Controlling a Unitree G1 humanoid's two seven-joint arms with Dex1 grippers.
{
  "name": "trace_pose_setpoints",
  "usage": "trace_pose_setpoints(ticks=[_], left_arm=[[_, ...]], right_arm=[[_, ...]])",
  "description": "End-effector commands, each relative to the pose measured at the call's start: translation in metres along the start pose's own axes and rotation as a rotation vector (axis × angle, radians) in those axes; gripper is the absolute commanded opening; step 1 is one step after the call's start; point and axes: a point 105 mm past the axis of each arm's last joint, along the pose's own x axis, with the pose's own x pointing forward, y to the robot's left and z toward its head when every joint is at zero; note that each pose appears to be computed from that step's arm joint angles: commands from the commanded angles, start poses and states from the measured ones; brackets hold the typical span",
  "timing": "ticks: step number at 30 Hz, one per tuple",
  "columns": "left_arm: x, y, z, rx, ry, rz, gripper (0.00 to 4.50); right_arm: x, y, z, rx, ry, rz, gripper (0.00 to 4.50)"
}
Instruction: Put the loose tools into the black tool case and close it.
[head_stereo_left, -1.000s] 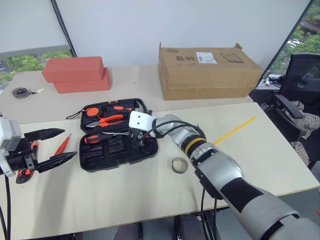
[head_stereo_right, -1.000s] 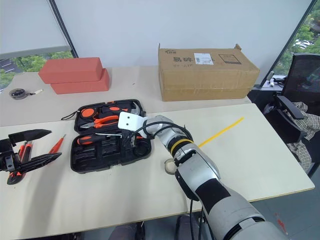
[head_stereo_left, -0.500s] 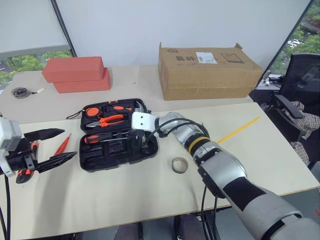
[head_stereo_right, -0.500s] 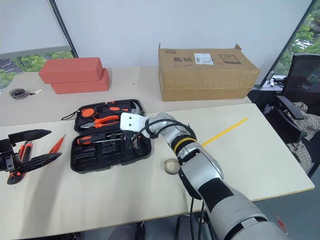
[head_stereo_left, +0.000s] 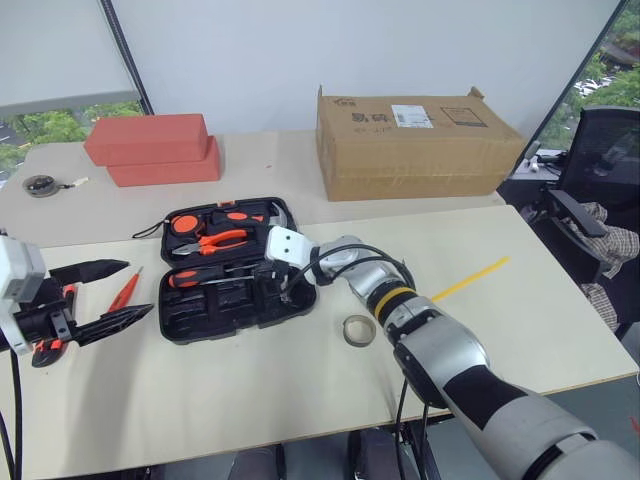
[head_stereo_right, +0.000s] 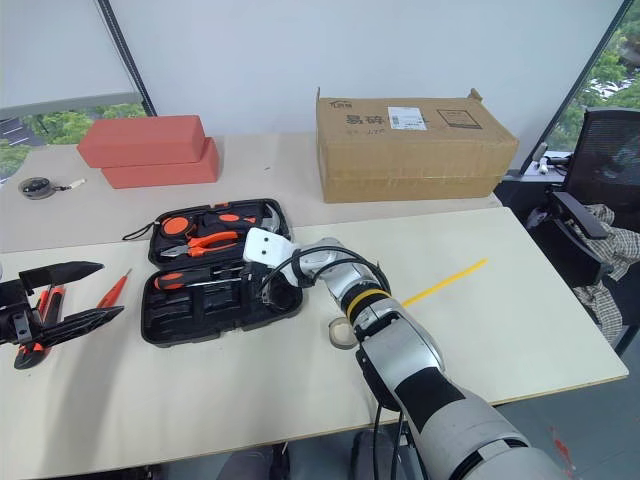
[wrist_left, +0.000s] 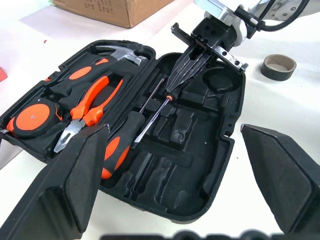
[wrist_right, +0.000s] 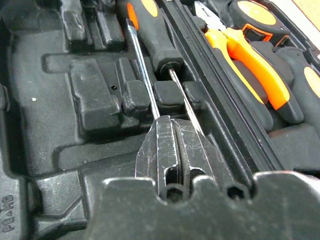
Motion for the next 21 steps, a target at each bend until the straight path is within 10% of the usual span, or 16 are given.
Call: trace_pose_setpoints(ticks=[1, 6, 12, 21], left_arm=[[-0.002, 0.0, 0.006, 0.025, 0.0, 0.011, 4.5], [-0.003, -0.001, 0.003, 0.011, -0.001, 0.035, 4.5], [-0.009, 0.01, -0.019, -0.042, 0.036, 0.202, 4.5], [-0.015, 0.053, -0.061, -0.101, 0.14, 0.625, 4.5]], right_arm=[[0.002, 0.018, -0.029, 0.004, 0.127, 0.045, 0.04], [0.006, 0.021, -0.026, 0.004, 0.115, 0.043, 0.04], [-0.011, -0.014, 0.037, 0.134, -0.233, -0.023, 0.04], [-0.075, -0.02, 0.075, 0.153, -0.497, 0.073, 2.81]])
